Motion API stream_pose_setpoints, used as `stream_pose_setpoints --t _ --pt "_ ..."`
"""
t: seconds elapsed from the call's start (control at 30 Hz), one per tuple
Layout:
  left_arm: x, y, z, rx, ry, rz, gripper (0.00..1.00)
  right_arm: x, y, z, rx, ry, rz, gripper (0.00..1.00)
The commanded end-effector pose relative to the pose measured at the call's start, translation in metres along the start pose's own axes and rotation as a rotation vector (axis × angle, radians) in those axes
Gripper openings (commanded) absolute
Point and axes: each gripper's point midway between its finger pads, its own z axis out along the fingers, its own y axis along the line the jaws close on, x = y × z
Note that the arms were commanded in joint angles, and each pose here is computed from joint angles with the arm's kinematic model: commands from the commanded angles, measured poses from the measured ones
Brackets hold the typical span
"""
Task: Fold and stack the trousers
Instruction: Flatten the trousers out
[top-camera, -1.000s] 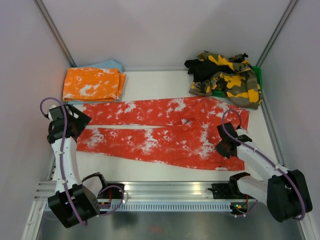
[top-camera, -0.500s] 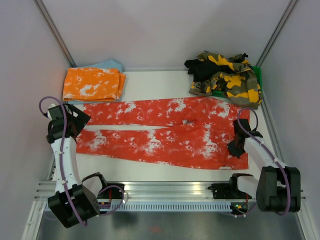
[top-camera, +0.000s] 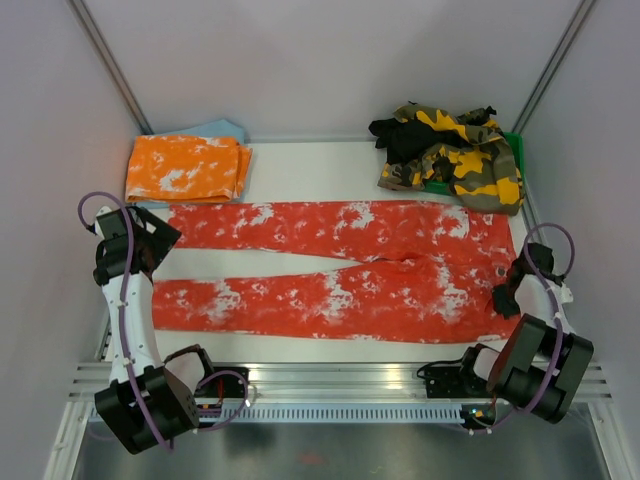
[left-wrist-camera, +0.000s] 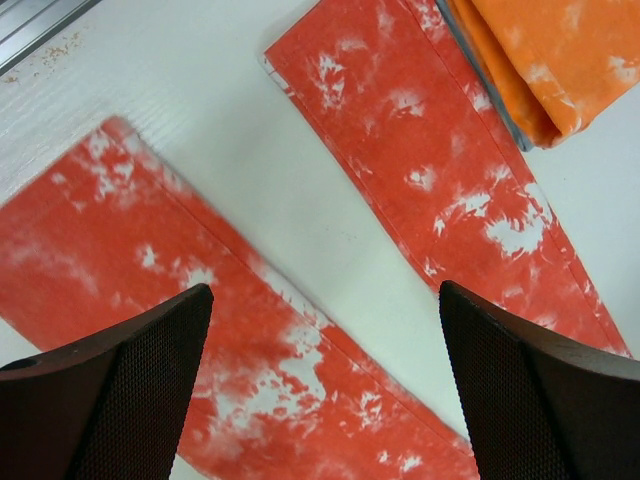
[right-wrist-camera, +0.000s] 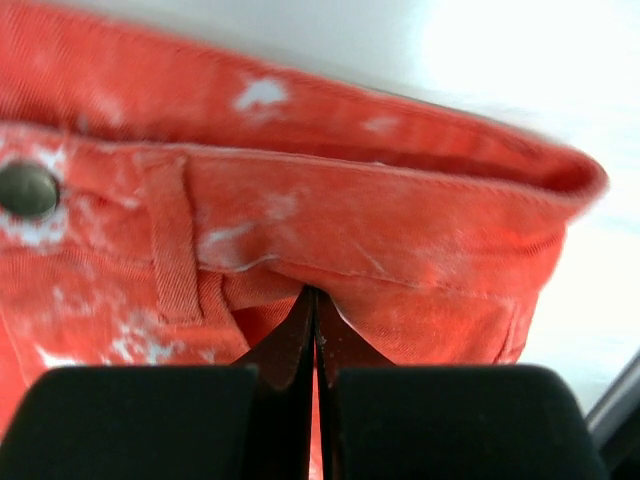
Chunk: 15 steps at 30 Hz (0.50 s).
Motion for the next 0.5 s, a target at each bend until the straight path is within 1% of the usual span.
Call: stream_pose_setpoints --t 0.0,0.03,0.07,0.13,0.17,0.23,0.27,0.3,0.33,0.37,0.4,0.43,0.47 --pt "-0.007 -0.007 0.002 0.032 -0.026 0.012 1.0 -0.022 -0.05 0.005 0.194 -0.105 0.107 0.0" --pt "-0.007 -0.008 0.003 0.033 -0.024 0.016 1.0 -0.031 -0.056 0.003 0.214 -0.129 0.153 0.0" --pt "-0.008 -0.008 0.003 0.032 -0.026 0.016 1.0 -0.036 -0.057 0.002 0.214 -0.143 0.162 0.0" --pt "-0.005 -0.011 0.006 0.054 -0.01 0.023 1.0 -0.051 -0.058 -0.003 0.222 -0.181 0.154 0.0" --pt "-0.004 -0.012 0.007 0.061 -0.007 0.026 1.0 -0.053 -0.054 -0.004 0.199 -0.179 0.108 0.0" --pt "0.001 -0.02 0.012 0.115 0.01 0.04 1.0 -0.04 -0.031 -0.005 0.07 -0.091 0.055 0.0" --pt "0.004 -0.022 0.017 0.129 0.028 0.04 1.0 -0.041 -0.014 -0.011 -0.027 -0.082 0.036 0.0" --pt "0.008 -0.032 0.02 0.188 0.044 0.043 0.99 -0.029 0.012 -0.021 -0.186 -0.015 -0.019 0.0" --pt "0.009 -0.038 0.022 0.222 0.053 0.045 0.98 -0.032 0.028 -0.031 -0.274 -0.029 -0.044 0.03" --pt "0.015 -0.044 0.027 0.247 0.079 0.055 0.94 -0.041 0.045 -0.05 -0.373 -0.076 -0.079 0.07" --pt "0.013 -0.052 0.03 0.265 0.077 0.066 0.92 -0.047 0.065 -0.07 -0.422 -0.114 -0.134 0.11" --pt "0.015 -0.056 0.034 0.26 0.087 0.078 0.91 -0.051 0.078 -0.078 -0.456 -0.13 -0.168 0.15" --pt "0.027 -0.061 0.043 0.248 0.13 0.11 0.88 -0.05 0.09 -0.085 -0.499 -0.126 -0.216 0.18"
